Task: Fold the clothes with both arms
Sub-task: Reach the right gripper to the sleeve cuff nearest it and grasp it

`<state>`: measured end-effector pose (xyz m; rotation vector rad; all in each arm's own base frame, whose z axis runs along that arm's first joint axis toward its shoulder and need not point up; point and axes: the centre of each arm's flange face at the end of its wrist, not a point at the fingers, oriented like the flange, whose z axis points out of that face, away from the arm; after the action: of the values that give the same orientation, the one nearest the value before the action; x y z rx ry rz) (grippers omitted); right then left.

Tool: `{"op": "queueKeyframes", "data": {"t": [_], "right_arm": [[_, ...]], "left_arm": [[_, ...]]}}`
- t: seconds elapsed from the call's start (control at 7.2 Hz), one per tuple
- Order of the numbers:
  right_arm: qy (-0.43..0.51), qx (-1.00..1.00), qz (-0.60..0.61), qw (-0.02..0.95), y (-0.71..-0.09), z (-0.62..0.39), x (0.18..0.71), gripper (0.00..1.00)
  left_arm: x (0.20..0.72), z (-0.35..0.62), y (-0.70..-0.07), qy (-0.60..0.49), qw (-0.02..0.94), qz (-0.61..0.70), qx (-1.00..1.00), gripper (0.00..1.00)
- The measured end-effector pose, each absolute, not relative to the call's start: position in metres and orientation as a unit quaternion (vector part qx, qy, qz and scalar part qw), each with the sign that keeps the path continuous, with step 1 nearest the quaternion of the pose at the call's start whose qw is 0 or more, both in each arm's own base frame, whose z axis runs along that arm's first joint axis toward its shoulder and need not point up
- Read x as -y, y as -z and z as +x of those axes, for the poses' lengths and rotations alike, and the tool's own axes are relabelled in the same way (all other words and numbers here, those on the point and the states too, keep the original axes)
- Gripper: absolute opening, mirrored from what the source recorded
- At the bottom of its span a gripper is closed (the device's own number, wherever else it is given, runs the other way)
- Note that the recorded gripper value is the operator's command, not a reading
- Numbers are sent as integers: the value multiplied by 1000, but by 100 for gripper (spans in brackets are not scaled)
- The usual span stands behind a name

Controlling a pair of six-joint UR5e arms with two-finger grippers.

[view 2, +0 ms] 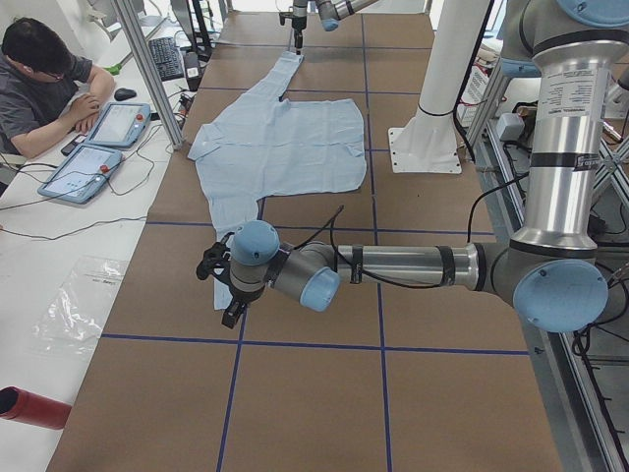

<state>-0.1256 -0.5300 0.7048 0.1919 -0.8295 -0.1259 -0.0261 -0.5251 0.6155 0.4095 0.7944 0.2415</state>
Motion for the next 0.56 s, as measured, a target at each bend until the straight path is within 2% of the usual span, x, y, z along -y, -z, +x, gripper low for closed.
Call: {"op": "queueKeyframes", "data": {"t": [0.56], "right_arm": [[70,401,84,910,-706,-138,529,57]], "left_arm": [[526,-26,-608,-119,893,204,-383,100]]}}
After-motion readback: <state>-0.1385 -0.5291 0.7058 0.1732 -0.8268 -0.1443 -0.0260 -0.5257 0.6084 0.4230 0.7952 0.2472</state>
